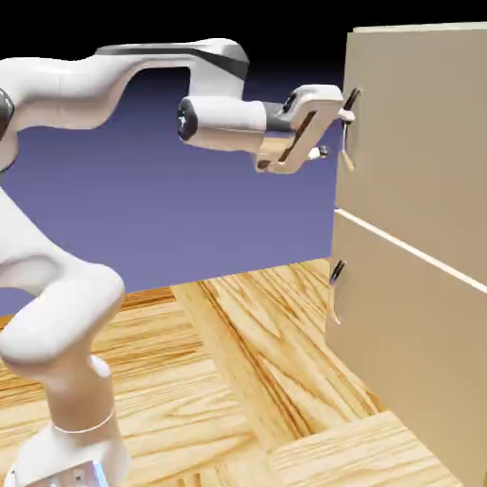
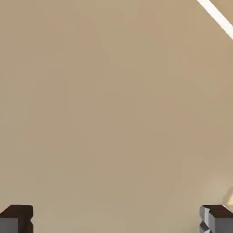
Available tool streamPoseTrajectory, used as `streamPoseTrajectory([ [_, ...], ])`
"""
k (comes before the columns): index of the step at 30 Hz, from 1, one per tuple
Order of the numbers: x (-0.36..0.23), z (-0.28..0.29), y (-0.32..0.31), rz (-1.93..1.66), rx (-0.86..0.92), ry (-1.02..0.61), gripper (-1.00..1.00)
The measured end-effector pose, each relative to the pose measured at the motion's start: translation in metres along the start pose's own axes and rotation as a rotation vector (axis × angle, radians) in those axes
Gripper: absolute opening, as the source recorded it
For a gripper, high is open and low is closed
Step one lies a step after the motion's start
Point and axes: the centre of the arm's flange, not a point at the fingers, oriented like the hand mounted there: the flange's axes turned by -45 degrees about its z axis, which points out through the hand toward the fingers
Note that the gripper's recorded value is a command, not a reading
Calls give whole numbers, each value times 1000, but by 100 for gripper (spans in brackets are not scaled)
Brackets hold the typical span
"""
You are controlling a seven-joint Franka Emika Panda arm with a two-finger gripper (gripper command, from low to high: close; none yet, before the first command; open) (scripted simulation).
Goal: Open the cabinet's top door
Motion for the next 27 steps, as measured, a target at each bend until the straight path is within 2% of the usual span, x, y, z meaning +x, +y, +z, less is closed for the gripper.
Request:
streamPoseTrajectory([
  [15,-37,30,72,717,41,-114,0],
  [17,-38,30,73,720,40,-114,0],
  [22,-42,74,70,719,41,-113,0],
  [23,-42,80,69,720,40,-114,-100],
  [27,-39,69,67,718,18,-122,-100],
])
